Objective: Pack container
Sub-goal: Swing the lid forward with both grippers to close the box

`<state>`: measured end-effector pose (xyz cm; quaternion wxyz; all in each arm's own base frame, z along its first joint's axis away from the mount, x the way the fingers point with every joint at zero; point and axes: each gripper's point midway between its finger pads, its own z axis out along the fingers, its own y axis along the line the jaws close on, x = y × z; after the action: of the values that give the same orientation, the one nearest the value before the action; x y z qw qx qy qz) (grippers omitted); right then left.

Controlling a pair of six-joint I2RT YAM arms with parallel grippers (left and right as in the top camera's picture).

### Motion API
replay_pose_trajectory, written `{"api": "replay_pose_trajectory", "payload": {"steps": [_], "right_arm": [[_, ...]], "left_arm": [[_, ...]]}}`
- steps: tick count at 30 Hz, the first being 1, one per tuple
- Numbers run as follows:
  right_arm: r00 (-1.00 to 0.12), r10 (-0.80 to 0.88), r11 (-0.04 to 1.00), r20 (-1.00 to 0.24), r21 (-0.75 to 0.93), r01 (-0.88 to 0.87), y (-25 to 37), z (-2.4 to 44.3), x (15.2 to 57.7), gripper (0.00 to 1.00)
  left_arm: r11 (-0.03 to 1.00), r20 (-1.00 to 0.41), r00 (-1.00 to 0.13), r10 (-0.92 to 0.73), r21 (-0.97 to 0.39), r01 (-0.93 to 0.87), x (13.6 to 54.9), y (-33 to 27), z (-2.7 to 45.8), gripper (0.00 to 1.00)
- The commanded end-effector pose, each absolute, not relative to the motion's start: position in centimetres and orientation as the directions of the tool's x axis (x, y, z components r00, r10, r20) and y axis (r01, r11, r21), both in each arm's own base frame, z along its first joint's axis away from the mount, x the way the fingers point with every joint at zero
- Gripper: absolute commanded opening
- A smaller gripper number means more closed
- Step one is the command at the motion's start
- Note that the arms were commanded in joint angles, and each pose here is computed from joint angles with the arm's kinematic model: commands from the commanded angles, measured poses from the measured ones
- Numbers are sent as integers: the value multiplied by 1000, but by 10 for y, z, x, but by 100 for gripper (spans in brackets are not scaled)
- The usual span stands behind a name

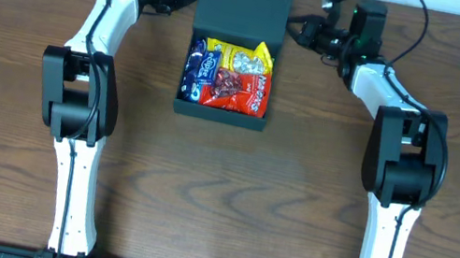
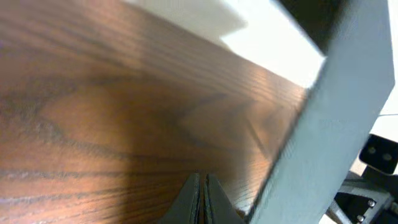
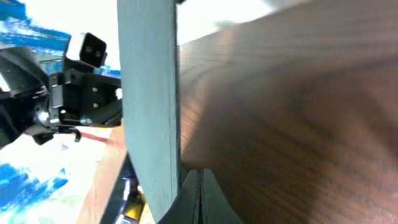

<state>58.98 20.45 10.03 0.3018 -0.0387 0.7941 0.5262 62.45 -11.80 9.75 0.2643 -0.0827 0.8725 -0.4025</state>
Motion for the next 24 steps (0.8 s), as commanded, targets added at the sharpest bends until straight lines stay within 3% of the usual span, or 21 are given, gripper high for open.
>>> {"api": "replay_pose_trajectory", "payload": {"steps": [1,13,24], "right_arm": [[-776,199,377,-599,777,-504,216,135,588,1],[-736,130,263,-665,739,-621,229,177,579,1],[-807,52,223,-589,794,-565,241,159,556,1]], "left_arm": [[647,-468,-828,-309,-742,178,628,-127,131,6],[659,-535,-822,-195,-692,295,617,-132,166,6],[689,-518,-854,-46,-636,348,582,-123,172,6]]}}
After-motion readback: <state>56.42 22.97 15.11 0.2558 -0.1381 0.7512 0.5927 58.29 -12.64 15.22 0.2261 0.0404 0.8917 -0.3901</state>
